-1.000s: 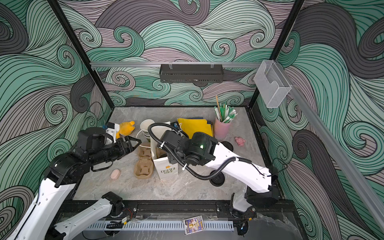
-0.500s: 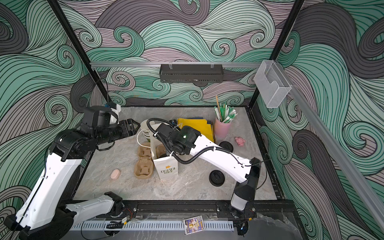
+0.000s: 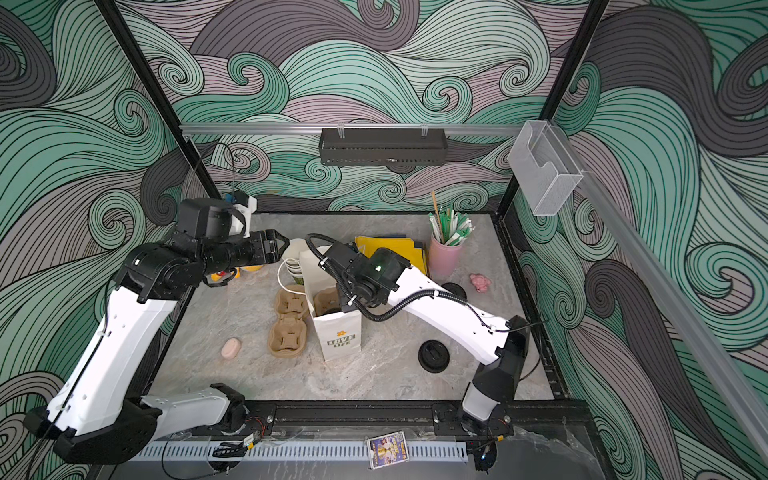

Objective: Pack the takeout coffee

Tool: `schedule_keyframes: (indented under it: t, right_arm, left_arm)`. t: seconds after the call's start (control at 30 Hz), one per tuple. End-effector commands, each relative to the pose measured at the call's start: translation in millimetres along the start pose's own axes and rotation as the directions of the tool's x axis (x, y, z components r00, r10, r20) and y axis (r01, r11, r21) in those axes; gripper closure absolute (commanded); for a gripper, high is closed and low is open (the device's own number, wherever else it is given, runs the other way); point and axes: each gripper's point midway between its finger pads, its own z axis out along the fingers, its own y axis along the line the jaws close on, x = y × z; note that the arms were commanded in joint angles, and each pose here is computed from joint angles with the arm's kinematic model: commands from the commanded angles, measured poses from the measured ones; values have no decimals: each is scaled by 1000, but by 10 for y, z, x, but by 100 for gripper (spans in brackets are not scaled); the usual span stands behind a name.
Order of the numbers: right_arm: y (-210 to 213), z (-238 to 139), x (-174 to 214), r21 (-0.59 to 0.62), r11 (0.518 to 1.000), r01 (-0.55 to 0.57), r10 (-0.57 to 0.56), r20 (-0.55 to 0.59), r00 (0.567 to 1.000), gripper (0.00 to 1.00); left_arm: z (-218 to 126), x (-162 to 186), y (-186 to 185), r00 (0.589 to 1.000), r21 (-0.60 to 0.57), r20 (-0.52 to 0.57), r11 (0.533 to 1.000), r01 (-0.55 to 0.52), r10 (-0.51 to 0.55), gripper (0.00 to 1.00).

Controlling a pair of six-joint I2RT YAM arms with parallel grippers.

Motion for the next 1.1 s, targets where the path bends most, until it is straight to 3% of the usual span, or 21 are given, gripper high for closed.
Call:
schedule_keyframes:
  t: [0.0, 0.1, 0.3, 0.37, 0.5, 0.63, 0.8, 0.9, 1.0, 1.07]
  right_arm:
    - [-55, -125, 5, -52, 996, 65, -66, -12, 998, 100]
    - [-91, -121, -28, -49, 994, 102, -104, -28, 994, 97]
    - [-225, -329, -53, -24, 997, 69, -70, -20, 997, 54]
    - [-199, -492, -8, -72, 997, 28, -29, -12, 1000, 44]
    - [-264, -789, 263, -145, 985, -92, 90, -17, 996, 28]
    - [-305, -891, 502, -224, 938, -264, 266, -24, 964, 26]
    - [-313, -913, 568, -303, 858, -415, 435, 0, 900, 29]
    - [-348, -926, 540, -265, 842, -470, 493, 24, 870, 31]
    - [-377, -947, 472, -197, 808, -555, 577, 81, 812, 44]
    - [-353, -931, 434, -164, 775, -610, 627, 92, 773, 39]
  left_arm:
    - [122, -65, -85, 989, 44, -19, 989, -143, 144, 26]
    - [275, -85, -159, 977, 87, -52, 976, -201, 206, 26]
    - [681, 180, -359, 911, 261, -223, 922, -287, 346, 26]
    - [761, 310, -392, 876, 317, -274, 897, -308, 397, 26]
    - [989, 348, -297, 846, 292, -309, 890, -350, 434, 26]
    - [1150, 346, -274, 814, 302, -321, 867, -397, 484, 29]
    - [1215, 475, -226, 757, 334, -375, 840, -427, 534, 44]
    - [1227, 544, -231, 750, 351, -391, 839, -415, 534, 55]
    - [1233, 572, -227, 748, 354, -404, 844, -403, 527, 67]
    - [1222, 581, -229, 750, 354, -410, 848, -394, 519, 73]
